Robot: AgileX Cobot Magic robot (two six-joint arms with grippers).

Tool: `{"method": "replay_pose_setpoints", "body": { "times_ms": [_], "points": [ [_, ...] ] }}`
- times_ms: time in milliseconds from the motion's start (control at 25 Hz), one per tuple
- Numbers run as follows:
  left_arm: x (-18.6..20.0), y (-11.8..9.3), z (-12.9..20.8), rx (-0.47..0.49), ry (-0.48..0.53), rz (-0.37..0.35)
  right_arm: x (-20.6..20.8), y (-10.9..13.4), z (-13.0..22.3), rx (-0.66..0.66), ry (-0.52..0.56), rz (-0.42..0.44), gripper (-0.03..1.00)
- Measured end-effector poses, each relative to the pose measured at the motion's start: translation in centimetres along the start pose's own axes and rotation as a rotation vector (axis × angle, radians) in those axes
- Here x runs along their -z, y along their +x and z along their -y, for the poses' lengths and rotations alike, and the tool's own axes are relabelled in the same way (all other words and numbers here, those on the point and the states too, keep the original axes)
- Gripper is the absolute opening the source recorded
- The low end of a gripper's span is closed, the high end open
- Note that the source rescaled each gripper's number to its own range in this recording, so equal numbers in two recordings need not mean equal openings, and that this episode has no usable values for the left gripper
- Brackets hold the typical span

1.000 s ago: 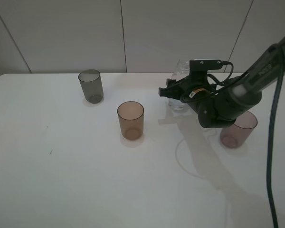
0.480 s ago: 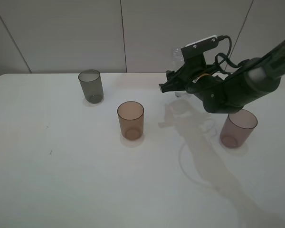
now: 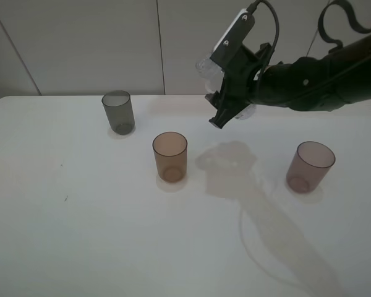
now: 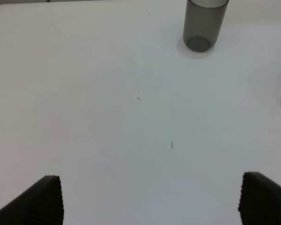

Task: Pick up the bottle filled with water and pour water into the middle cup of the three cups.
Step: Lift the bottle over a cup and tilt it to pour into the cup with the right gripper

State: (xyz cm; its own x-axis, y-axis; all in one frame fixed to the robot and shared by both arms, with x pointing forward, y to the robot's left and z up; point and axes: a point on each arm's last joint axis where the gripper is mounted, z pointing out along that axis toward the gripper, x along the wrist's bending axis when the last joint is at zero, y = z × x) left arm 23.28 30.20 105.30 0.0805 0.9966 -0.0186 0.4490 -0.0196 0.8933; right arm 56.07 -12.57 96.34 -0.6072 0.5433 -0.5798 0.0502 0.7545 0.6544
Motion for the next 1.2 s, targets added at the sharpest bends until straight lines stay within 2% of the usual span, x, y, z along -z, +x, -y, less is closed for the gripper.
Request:
{"method": "replay_pose_setpoints", "body": {
  "times_ms": [160,320,520,840,1200],
  "points": [
    [0.0,0.0,0.0,0.000,0.000,0.000,1.2,1.5,-1.3,0.193,-0.055,0.010,0.02],
    [0.0,0.0,0.0,0.000,0.000,0.000,1.6,2.9,-0.7,0.293,-0.027,0.012,0.02],
    [0.0,0.0,0.0,0.000,0.000,0.000,2.0,3.5,0.1,0.361,-0.006,0.028,0.02],
    [0.0,0.0,0.0,0.000,0.000,0.000,2.3,4.6,-1.1,0.457,-0.068,0.076,0.02],
    [0.0,0.0,0.0,0.000,0.000,0.000,0.7,5.5,0.1,0.517,-0.040,0.090,0.02]
  ]
}}
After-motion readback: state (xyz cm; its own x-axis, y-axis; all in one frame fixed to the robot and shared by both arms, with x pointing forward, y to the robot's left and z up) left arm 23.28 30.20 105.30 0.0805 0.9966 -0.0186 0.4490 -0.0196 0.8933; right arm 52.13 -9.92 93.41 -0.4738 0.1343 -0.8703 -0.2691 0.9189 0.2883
